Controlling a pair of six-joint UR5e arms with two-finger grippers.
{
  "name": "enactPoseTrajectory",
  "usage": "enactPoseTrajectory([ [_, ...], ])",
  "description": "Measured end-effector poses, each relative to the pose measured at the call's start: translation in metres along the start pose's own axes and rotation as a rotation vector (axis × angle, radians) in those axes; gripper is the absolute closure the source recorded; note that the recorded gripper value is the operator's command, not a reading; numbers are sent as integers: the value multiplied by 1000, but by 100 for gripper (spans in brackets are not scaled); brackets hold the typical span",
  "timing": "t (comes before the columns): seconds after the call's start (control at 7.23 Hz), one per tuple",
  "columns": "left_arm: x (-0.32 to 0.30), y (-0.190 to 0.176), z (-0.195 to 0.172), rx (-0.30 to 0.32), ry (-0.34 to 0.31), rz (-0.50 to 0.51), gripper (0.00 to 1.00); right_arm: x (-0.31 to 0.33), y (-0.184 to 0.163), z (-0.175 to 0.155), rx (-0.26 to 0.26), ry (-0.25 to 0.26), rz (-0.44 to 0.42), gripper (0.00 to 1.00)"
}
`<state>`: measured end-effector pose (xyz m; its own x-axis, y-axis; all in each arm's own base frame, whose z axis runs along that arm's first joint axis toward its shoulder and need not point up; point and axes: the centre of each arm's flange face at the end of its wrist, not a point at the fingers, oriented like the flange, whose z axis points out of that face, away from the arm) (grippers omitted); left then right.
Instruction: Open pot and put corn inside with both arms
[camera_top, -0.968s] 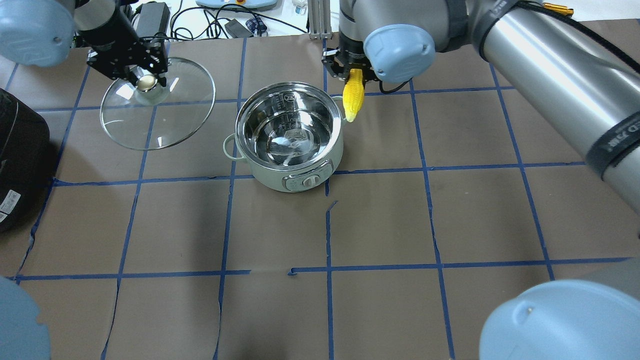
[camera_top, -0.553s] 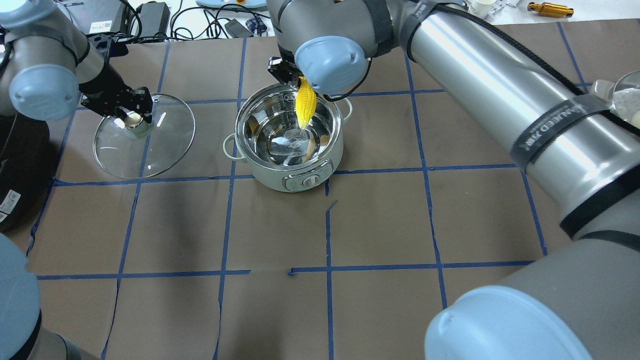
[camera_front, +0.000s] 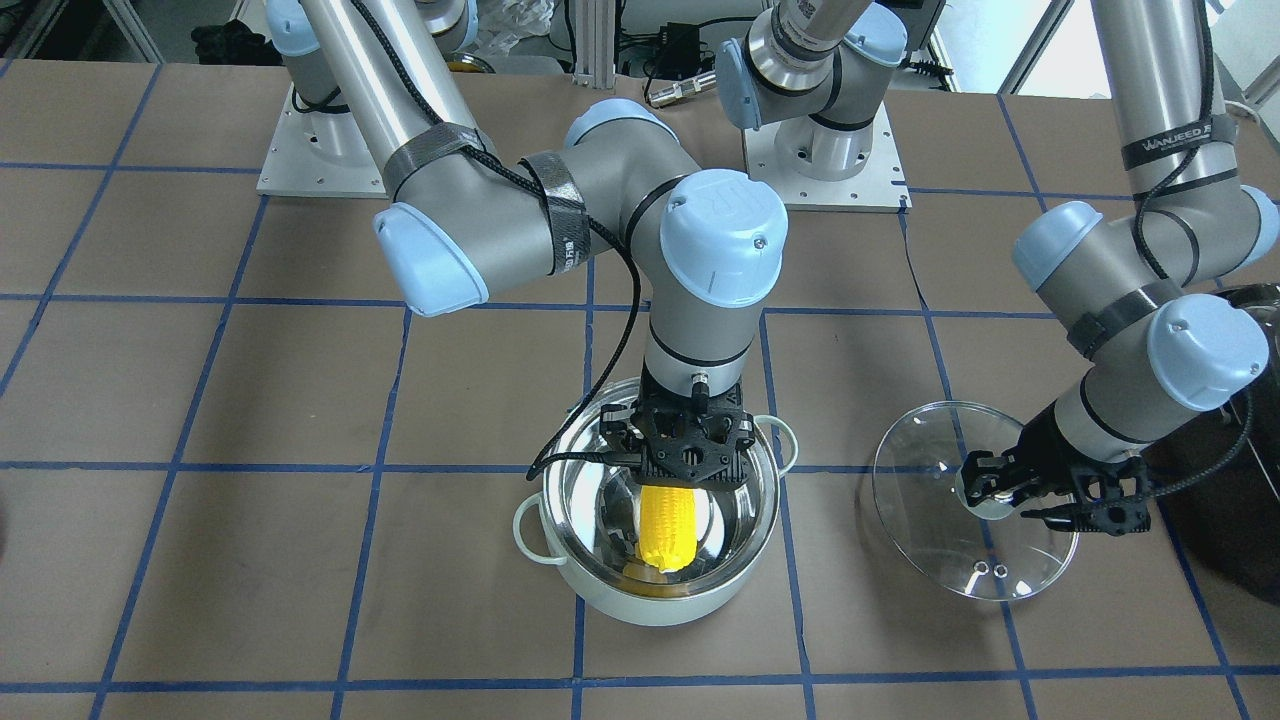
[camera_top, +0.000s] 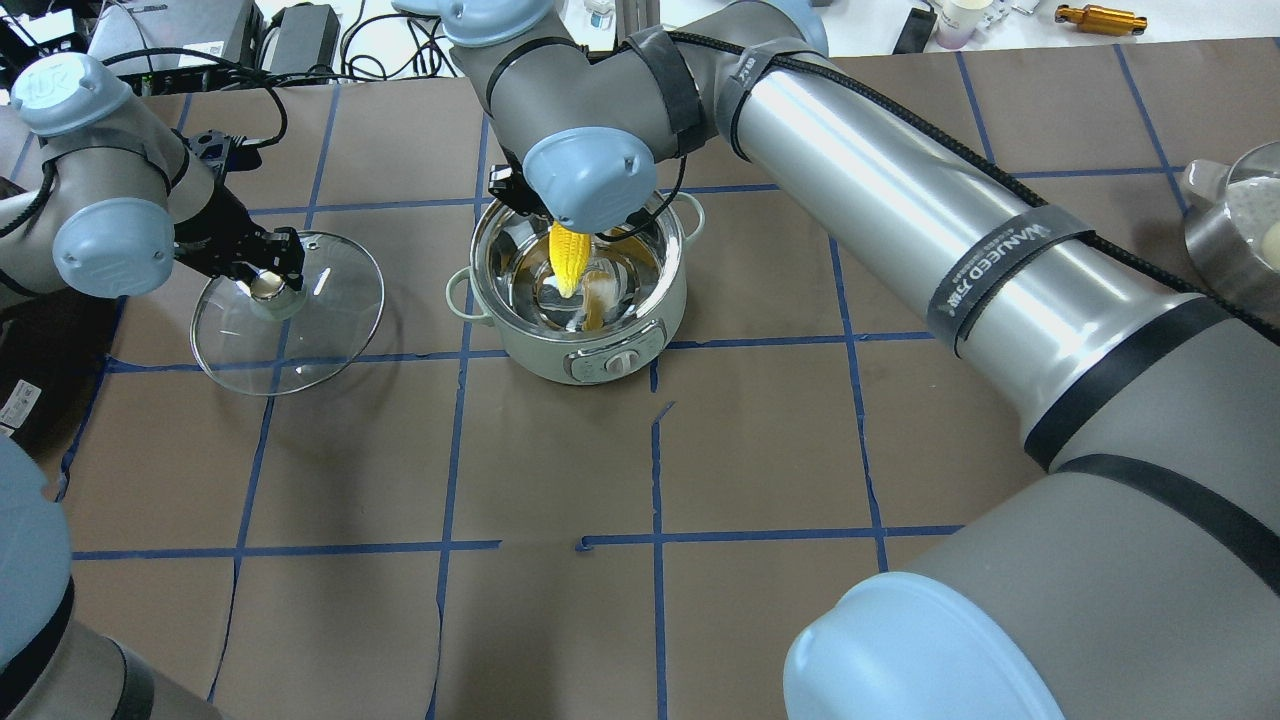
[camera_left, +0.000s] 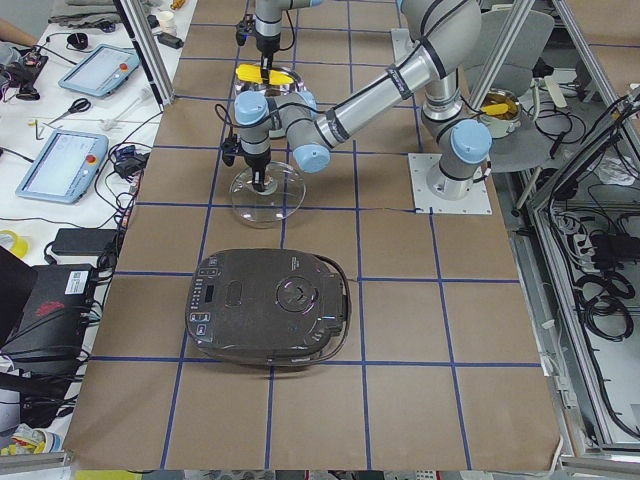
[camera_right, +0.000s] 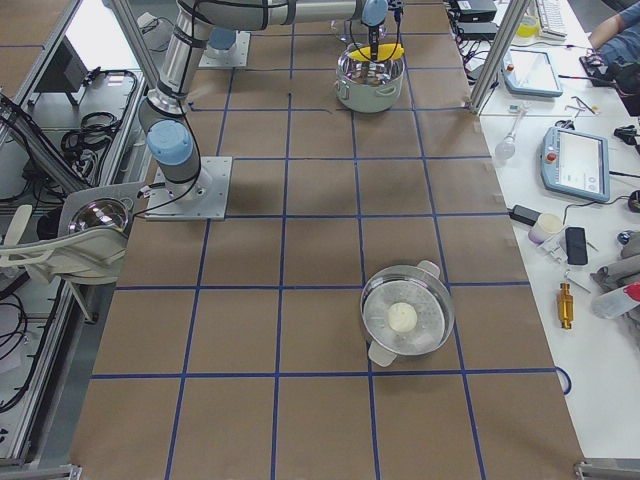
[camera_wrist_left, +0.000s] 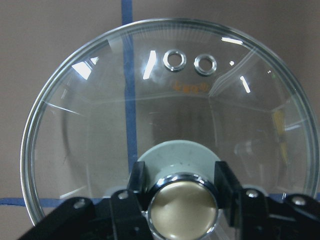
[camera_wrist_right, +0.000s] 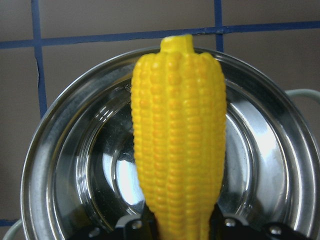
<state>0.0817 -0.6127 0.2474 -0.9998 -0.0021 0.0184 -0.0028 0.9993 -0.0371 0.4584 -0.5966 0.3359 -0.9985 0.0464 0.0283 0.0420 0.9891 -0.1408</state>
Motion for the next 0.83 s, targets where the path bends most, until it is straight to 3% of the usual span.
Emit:
enactPoseTrajectory([
  [0.14, -3, 0, 4, -1, -1, 4, 77, -1, 1, 4, -6, 3, -26, 5],
  [0.28, -4, 0, 7, -2, -3, 5, 29, -1, 1, 5, -7, 4, -39, 0],
  [0.41, -4, 0, 13, 0, -5, 6, 7, -1, 0, 4, -4, 5, -44, 0],
  [0.83, -3, 1, 18, 22, -13, 3, 5, 15, -5, -17, 11, 15, -101, 0],
])
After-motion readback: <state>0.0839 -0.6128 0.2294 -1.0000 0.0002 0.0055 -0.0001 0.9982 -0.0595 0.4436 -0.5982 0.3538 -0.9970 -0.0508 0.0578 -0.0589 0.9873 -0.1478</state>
